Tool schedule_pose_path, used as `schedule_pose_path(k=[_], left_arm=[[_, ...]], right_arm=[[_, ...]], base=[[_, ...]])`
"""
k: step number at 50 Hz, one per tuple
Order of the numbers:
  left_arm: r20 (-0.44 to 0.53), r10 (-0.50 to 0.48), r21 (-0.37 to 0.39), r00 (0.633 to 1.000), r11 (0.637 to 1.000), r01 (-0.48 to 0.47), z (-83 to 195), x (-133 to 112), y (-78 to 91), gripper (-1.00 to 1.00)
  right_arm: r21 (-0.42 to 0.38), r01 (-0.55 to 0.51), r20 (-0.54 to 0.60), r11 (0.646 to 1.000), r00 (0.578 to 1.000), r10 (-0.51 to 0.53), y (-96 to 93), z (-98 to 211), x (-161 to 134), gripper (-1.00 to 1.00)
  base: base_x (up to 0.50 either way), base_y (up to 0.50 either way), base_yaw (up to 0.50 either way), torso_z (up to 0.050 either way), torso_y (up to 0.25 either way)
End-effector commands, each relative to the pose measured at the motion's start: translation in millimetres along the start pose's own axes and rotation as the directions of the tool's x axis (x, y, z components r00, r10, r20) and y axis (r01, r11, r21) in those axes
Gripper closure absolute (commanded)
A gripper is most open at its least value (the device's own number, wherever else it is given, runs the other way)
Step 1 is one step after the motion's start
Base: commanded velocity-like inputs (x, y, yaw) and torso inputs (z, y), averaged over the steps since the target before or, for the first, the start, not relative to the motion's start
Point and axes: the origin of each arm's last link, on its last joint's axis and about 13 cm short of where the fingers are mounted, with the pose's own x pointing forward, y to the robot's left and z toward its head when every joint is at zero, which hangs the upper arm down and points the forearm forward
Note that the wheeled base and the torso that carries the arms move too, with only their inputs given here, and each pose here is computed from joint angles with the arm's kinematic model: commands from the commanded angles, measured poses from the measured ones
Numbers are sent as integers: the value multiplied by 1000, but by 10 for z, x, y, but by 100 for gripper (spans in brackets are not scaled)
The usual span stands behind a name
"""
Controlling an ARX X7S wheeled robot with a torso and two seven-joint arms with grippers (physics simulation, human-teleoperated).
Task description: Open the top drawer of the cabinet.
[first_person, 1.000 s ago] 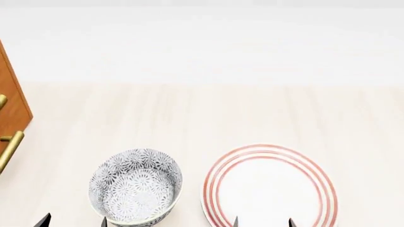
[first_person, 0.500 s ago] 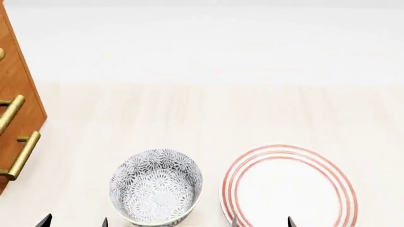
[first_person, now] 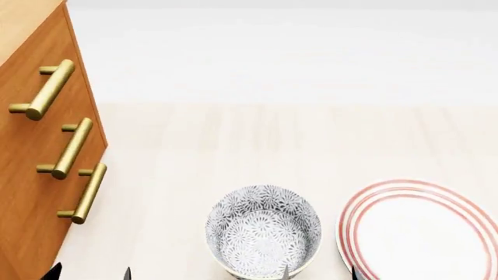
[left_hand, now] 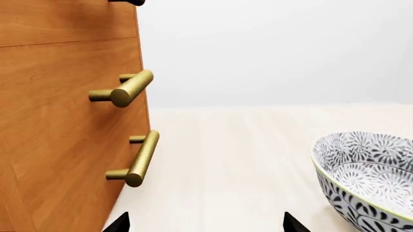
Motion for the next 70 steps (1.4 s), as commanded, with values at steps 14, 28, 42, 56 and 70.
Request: schedule_pose_path(k=[14,28,42,56,70], left_arm=[[18,93,181,996,979,-94,25,144,56,-100],[27,36,512,999,858,-45,160,486,154,-100],[89,-23,738,996,673,-51,357,790,149,-100],[85,-43,877,995,478,-55,466,918,194,-100],[129,12,942,992,312,-126,623,1025,278,-100]], right_arm=[[-8,-12,0,1000,1000,12,6,5,-2,-100],[-9,-9,-2,1000,1000,9,5,1,1,-100],[-5,-5,-3,1000,1000,5,-2,5,2,-100],[-4,1,-7,1000,1000,-1,-5,6,8,-100],[1,0,-13,1000,1000,0,-7,11,7,-100]], base=[[0,0,0,0,0],[0,0,0,0,0],[0,0,0,0,0],[0,0,0,0,0],[0,0,0,0,0]])
